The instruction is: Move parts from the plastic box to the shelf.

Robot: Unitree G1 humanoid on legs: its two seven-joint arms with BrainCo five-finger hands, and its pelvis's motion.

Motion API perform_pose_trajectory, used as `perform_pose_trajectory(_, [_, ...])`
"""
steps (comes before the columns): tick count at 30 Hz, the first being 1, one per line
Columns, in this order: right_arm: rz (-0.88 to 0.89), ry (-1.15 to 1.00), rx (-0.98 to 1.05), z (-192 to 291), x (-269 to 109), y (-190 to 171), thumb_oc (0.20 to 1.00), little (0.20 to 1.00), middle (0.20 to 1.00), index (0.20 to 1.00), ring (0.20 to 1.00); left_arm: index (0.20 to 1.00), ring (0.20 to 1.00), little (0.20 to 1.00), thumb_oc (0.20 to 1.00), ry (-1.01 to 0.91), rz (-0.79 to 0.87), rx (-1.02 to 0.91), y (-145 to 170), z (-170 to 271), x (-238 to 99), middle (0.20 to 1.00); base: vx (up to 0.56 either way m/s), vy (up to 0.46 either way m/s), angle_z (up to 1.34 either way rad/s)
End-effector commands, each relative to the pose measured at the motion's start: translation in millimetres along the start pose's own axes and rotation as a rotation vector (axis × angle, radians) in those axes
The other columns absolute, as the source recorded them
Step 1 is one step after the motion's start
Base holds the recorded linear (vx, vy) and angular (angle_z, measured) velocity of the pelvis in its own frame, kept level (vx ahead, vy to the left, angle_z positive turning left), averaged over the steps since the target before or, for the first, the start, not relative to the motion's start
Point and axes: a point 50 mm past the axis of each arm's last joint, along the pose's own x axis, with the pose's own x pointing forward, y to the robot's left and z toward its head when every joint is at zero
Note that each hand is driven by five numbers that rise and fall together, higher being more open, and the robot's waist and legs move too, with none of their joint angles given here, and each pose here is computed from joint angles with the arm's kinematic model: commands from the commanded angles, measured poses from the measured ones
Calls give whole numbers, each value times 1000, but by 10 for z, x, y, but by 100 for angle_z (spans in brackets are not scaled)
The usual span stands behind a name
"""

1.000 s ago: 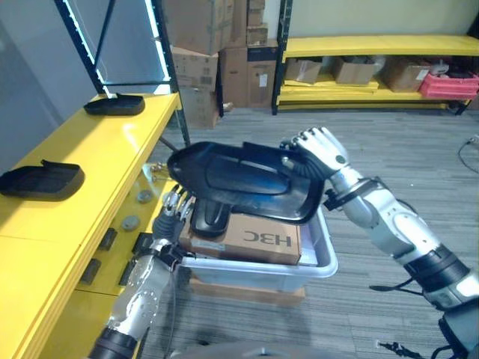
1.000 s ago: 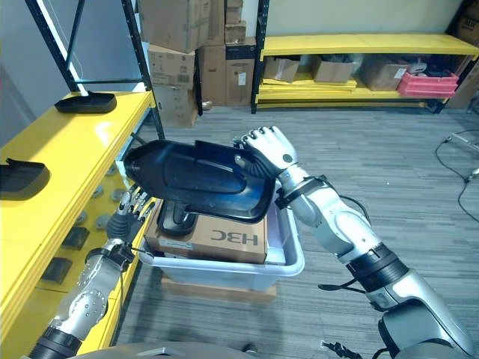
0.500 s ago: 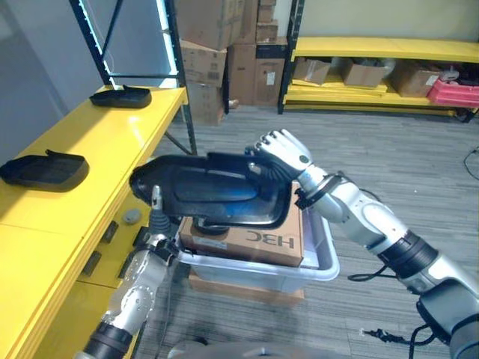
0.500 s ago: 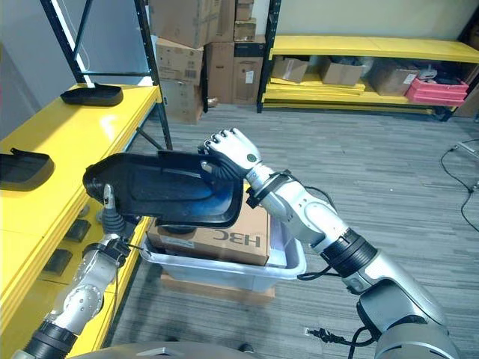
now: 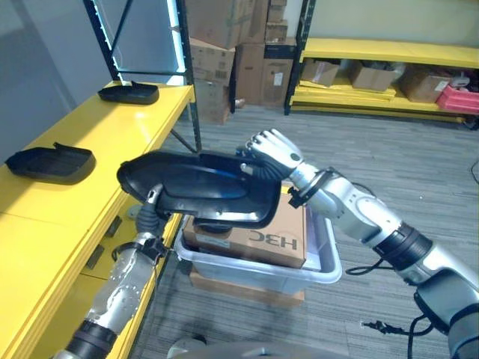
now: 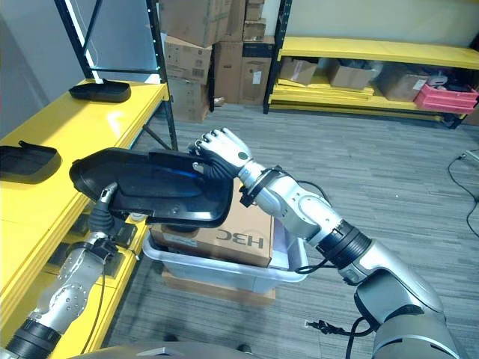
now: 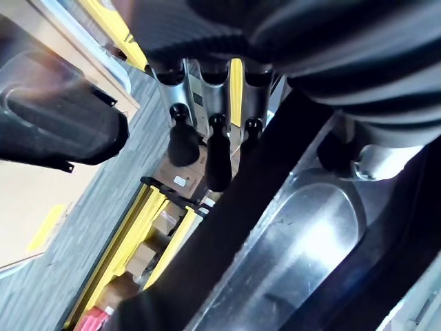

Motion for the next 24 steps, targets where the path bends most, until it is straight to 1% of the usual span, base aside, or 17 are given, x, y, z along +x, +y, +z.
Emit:
perform_pose_trajectory(1, [-64, -343, 112, 633, 228, -182, 200, 200, 200, 200, 200, 200, 200, 200, 200, -185, -232, 87, -548, 279, 195, 200, -13, 0, 8])
perform_pose_trajectory(2, [-69, -359, 129, 673, 217, -186, 200, 200, 200, 200, 200, 200, 200, 200, 200, -210, -203, 76, -532, 300, 201, 200, -8, 4, 12])
perform_pose_trajectory(3, [-75, -390, 143, 733, 199, -195, 200, 200, 200, 200, 200, 200, 200, 200, 200, -283, -162, 63, -527, 395, 215, 200, -3, 9, 14])
perform_pose_trajectory(5, [-75, -423, 150, 781, 177, -206, 200, 200, 200, 200, 200, 200, 200, 200, 200, -359, -106, 78, -489, 488, 218, 200, -2, 32, 9])
perform_pose_trajectory(6, [-79, -444, 166, 807, 160, -219, 200, 200, 200, 200, 200, 200, 200, 200, 200, -433, -40, 89, -430, 591, 223, 200, -8, 40, 3])
perform_pose_trajectory(7, [-79, -444, 165, 807, 160, -219, 200, 200, 200, 200, 200, 200, 200, 200, 200, -433, -40, 89, -430, 591, 223, 200, -18, 55, 0])
perform_pose_trajectory(8, [-80, -445, 177, 803, 147, -222, 244, 244, 244, 244, 244, 200, 200, 200, 200, -475, -3, 131, -392, 660, 220, 200, -16, 42, -2])
perform_pose_trajectory(9, [-80, -445, 186, 798, 140, -220, 1000, 1000, 1000, 1000, 1000, 200, 200, 200, 200, -508, 15, 161, -377, 707, 210, 200, -24, 71, -2])
perform_pose_trajectory(12, [-78, -413, 242, 748, 101, -237, 1000, 1000, 1000, 1000, 1000, 200, 200, 200, 200, -590, 65, 281, -339, 868, 200, 200, -15, 82, 0])
perform_pose_trajectory(15, [-156, -271, 361, 542, 16, -261, 1000, 1000, 1000, 1000, 1000, 200, 200, 200, 200, -721, 124, 460, -295, 1137, 137, 200, -10, 85, -2])
perform_pose_trajectory(18, [-241, -43, 532, 234, -233, -184, 1000, 1000, 1000, 1000, 1000, 200, 200, 200, 200, -837, 219, 790, -197, 1383, 27, 200, -13, 70, -10])
perform_pose_trajectory(19, [-270, 27, 573, 146, -332, -153, 1000, 1000, 1000, 1000, 1000, 200, 200, 200, 200, -867, 253, 872, -160, 1446, -18, 200, -11, 77, -24])
perform_pose_trajectory(20, [-307, 184, 627, -14, -576, -30, 1000, 1000, 1000, 1000, 1000, 200, 200, 200, 200, -915, 311, 1003, -106, 1544, -103, 200, 10, 80, -25])
perform_pose_trajectory(21, [-302, 373, 654, -181, -893, 167, 1000, 1000, 1000, 1000, 1000, 200, 200, 200, 200, -937, 352, 1115, -51, 1616, -186, 200, 0, 74, -21])
perform_pose_trajectory(23, [-243, 554, 684, -265, -1220, 430, 1000, 1000, 1000, 1000, 1000, 200, 200, 200, 200, -948, 360, 1192, -35, 1642, -252, 200, -8, 69, -11])
perform_pose_trajectory(24, [-176, 697, 730, -300, -1481, 674, 1000, 1000, 1000, 1000, 1000, 200, 200, 200, 200, -959, 365, 1232, -38, 1661, -282, 200, -18, 63, -7])
